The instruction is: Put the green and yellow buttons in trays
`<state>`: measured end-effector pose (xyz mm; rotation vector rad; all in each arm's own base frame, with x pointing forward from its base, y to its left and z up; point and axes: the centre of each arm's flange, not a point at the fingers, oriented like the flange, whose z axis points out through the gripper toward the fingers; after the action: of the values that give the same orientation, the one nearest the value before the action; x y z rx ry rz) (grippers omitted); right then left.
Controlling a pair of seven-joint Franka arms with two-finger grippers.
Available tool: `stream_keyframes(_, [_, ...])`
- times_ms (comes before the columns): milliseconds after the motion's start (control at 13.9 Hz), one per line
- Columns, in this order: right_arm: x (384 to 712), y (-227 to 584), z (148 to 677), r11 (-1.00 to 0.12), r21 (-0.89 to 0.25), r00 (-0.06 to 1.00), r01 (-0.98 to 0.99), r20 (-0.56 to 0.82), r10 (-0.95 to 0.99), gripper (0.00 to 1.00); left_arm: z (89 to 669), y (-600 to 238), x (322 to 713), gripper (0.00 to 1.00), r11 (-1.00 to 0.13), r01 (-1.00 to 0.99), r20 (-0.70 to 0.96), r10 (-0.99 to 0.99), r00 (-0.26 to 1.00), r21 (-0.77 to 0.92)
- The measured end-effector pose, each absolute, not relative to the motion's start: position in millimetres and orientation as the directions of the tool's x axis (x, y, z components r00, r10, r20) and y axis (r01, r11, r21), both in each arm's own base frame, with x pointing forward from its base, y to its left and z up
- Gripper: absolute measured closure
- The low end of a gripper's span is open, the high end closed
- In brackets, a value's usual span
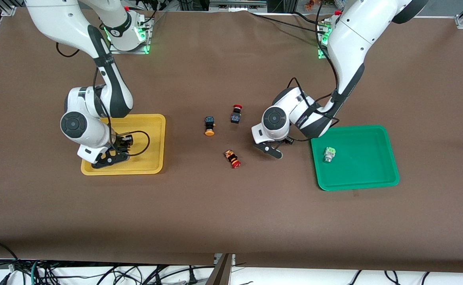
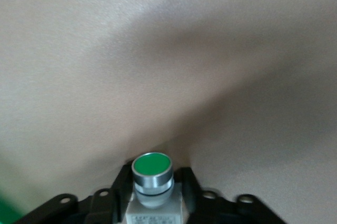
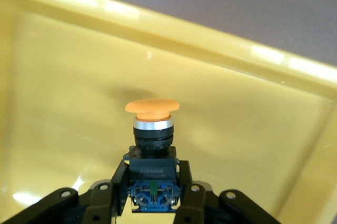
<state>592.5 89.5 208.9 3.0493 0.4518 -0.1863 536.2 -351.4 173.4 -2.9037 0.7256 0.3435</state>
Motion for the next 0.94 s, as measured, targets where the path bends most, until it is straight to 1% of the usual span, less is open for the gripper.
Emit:
stream_keyframes(72, [592,85,202,-0.959,0.035,0.952,0.283,-0.131,0.276,0.59,182,-348,538,0.60,-0.876,-0.475,-0.259,-0.441,0.859,-0.082])
stream_keyframes(144, [592,83,200,-0.960,0.033,0.953,0.277,-0.132,0.271,0.54,196,-343,543,0.60,-0.876,-0.471,-0.272,-0.431,0.860,-0.101])
stream_keyframes(288, [594,84,205,-0.961,0.031,0.955,0.276,-0.123,0.270,0.33,241,-314,561,0.60,-0.862,-0.489,-0.317,-0.430,0.845,-0.135])
stream_keyframes(360, [595,86,210,-0.961,0.029,0.955,0.276,-0.119,0.271,0.24,263,-292,572,0.60,-0.846,-0.515,-0.345,-0.448,0.825,-0.135])
stream_keyframes(432, [596,88,217,-0.963,0.023,0.957,0.270,-0.121,0.265,0.15,280,-263,584,0.60,-0.832,-0.540,-0.368,-0.468,0.804,-0.123])
stream_keyframes(504, [597,94,226,-0.968,0.015,0.961,0.250,-0.127,0.247,0.04,286,-229,597,0.60,-0.826,-0.555,-0.383,-0.481,0.788,-0.104])
stream_keyframes(576, [597,105,234,-0.975,0.002,0.966,0.220,-0.138,0.218,0.01,284,-189,610,0.60,-0.827,-0.557,-0.395,-0.486,0.779,-0.080])
stream_keyframes(719, [593,150,250,-0.991,-0.029,0.980,0.129,-0.150,0.131,0.01,260,-107,631,0.60,-0.828,-0.560,-0.396,-0.510,0.763,-0.013])
stream_keyframes(863, [581,212,257,-0.999,-0.048,0.987,0.006,-0.158,0.014,0.01,222,-55,642,0.60,-0.819,-0.572,-0.350,-0.549,0.759,0.047])
stream_keyframes(935, [569,245,259,-0.997,-0.052,0.985,-0.058,-0.167,-0.048,0.01,203,-40,645,0.60,-0.811,-0.580,-0.328,-0.568,0.755,0.070])
